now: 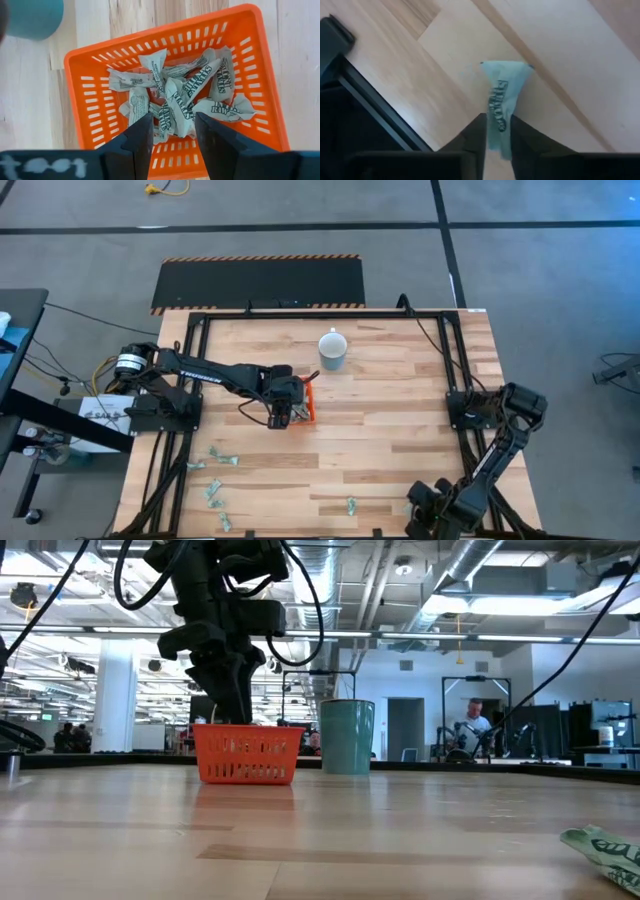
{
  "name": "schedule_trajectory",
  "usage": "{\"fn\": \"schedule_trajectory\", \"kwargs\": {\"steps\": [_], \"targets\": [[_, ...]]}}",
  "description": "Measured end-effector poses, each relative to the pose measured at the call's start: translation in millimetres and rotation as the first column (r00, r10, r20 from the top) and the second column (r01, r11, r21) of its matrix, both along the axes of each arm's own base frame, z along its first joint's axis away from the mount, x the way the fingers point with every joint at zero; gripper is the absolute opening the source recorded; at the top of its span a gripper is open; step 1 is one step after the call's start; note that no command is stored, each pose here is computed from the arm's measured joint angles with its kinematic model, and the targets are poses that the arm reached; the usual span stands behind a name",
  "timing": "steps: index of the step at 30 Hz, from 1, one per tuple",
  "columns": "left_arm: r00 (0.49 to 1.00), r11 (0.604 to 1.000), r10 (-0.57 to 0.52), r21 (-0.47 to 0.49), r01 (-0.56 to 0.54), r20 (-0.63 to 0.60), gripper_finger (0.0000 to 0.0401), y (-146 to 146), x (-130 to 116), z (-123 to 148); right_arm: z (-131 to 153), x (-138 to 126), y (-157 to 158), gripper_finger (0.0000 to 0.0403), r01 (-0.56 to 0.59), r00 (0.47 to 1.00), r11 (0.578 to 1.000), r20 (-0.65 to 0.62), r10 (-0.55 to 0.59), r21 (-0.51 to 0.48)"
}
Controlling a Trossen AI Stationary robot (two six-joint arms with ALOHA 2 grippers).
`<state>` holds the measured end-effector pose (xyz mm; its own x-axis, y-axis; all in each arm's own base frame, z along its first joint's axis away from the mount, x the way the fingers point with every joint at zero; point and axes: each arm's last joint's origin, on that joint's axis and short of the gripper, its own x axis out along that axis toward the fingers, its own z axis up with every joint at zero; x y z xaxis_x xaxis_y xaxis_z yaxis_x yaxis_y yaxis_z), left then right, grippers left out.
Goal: Pick and place items into bin
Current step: Put the green stevia packet into the orange bin
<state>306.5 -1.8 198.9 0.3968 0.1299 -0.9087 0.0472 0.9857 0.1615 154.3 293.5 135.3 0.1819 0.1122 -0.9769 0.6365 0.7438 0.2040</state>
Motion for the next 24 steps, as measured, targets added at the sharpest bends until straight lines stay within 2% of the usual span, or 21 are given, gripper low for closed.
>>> {"fn": "schedule_trajectory", "kwargs": {"steps": [5,8,14,18,21,24], "targets": [[1.000,1.000,0.006,0.000,-0.006,0.000,0.0137,0.1,0.0,0.0,-0.4,-0.3,-1.4,0.0006,-0.047,0.999,0.999,0.001,0.047,-0.021],[1.000,1.000,0.007,0.002,-0.007,-0.010,0.0137,0.0,-1.1,-0.2,1.1,1.7,-3.7,0.0010,-0.049,0.999,0.998,-0.002,0.049,-0.046],[1.000,1.000,0.019,-0.006,-0.019,0.013,0.0137,-1.3,-6.2,10.0,15.9,17.0,-15.5,0.0004,-0.144,0.990,0.971,-0.017,0.143,-0.192],[0.998,0.999,0.035,-0.018,-0.034,0.051,0.0137,-2.5,-12.5,22.6,30.7,36.1,-31.1,0.0002,-0.207,0.973,0.899,0.014,0.230,-0.387],[0.995,0.999,0.040,-0.020,-0.038,0.091,0.0137,-2.7,-17.0,32.9,37.6,52.9,-49.8,0.0003,-0.199,0.961,0.798,0.047,0.273,-0.569],[0.992,0.999,0.040,-0.020,-0.038,0.121,0.0137,-2.5,-21.1,41.2,43.4,73.1,-68.7,0.0001,-0.197,0.943,0.702,0.062,0.326,-0.685]]}}
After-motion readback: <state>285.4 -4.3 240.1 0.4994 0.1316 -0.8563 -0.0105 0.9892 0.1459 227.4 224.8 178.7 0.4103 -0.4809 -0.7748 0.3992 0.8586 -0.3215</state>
